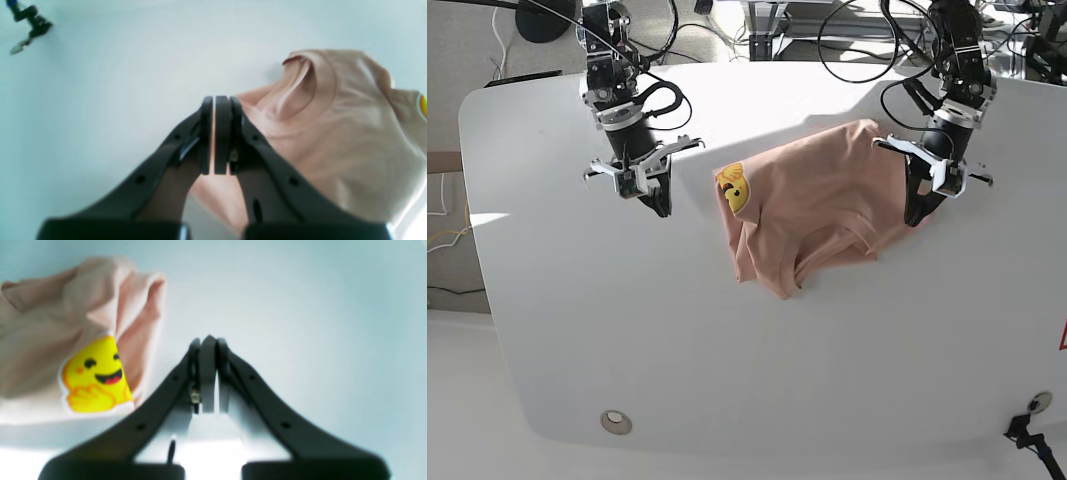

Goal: Fold the T-shirt properly

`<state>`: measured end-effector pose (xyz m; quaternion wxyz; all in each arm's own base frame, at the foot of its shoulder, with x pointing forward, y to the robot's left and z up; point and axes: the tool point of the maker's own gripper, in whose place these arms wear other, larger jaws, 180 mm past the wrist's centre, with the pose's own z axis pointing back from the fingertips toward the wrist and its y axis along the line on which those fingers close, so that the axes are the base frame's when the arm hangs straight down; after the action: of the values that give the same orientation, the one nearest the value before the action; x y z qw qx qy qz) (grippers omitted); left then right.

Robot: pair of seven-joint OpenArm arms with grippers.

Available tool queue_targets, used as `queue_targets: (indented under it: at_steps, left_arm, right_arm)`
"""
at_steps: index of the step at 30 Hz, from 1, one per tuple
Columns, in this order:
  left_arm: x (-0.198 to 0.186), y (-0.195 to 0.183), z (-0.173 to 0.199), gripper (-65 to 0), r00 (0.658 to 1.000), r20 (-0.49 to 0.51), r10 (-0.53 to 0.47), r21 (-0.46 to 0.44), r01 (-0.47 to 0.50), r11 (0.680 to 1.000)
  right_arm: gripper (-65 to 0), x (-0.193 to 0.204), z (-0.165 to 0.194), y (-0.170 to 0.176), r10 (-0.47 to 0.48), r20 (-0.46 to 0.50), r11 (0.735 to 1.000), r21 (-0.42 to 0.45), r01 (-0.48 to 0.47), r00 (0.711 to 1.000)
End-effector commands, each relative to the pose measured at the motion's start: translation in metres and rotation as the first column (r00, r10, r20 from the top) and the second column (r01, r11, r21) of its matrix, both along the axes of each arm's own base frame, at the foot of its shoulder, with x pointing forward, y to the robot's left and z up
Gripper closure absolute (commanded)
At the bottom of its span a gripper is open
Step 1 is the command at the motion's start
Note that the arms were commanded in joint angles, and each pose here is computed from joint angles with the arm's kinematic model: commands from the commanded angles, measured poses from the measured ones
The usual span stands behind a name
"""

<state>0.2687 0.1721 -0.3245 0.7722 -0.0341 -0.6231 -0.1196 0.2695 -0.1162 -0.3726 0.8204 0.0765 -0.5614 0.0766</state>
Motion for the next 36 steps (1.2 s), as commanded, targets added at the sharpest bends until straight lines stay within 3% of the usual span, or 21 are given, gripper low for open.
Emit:
queue_targets:
  at_steps: [1, 9, 14, 18, 23, 28, 36]
  left_arm:
    - [-0.007, 0.0, 0.017, 0.0, 0.998, 0.063, 0.006, -0.013, -0.005, 1.0]
    - [-0.097, -0.013, -0.003, 0.0, 0.993, -0.122, -0.001, -0.011, -0.001, 1.0]
    - [-0.148, 0.0, -0.015, 0.0, 0.97, -0.228, 0.087, -0.008, -0.091, 0.996]
    - [-0.188, 0.001, -0.024, 0.0, 0.943, -0.317, 0.097, -0.008, -0.105, 0.994]
    - [-0.242, 0.006, -0.047, 0.0, 0.876, -0.462, 0.135, -0.057, -0.182, 0.982]
    - [-0.299, 0.01, -0.098, 0.0, 0.764, -0.624, 0.167, -0.066, -0.264, 0.962]
    - [-0.316, -0.01, -0.184, 0.0, 0.661, -0.742, 0.113, -0.071, -0.245, 0.967]
  right_arm:
    - [0.0, -0.001, 0.028, -0.005, -0.014, 0.086, 1.0, 0.013, 0.013, 0.996]
    - [0.0, -0.086, 0.022, -0.009, -0.023, -0.048, 1.0, -0.001, 0.023, 0.999]
    - [0.0, -0.144, 0.014, -0.017, -0.043, -0.116, 0.999, 0.0, 0.044, 0.992]
    - [0.0, -0.19, 0.002, -0.032, -0.068, -0.235, 0.997, -0.04, 0.06, 0.97]
    - [0.0, -0.254, -0.017, -0.041, -0.088, -0.403, 0.996, -0.066, 0.067, 0.911]
    - [0.0, -0.306, -0.063, -0.04, -0.146, -0.551, 0.989, -0.063, 0.134, 0.821]
    - [0.0, -0.344, -0.153, -0.042, -0.174, -0.655, 0.98, -0.04, 0.195, 0.735]
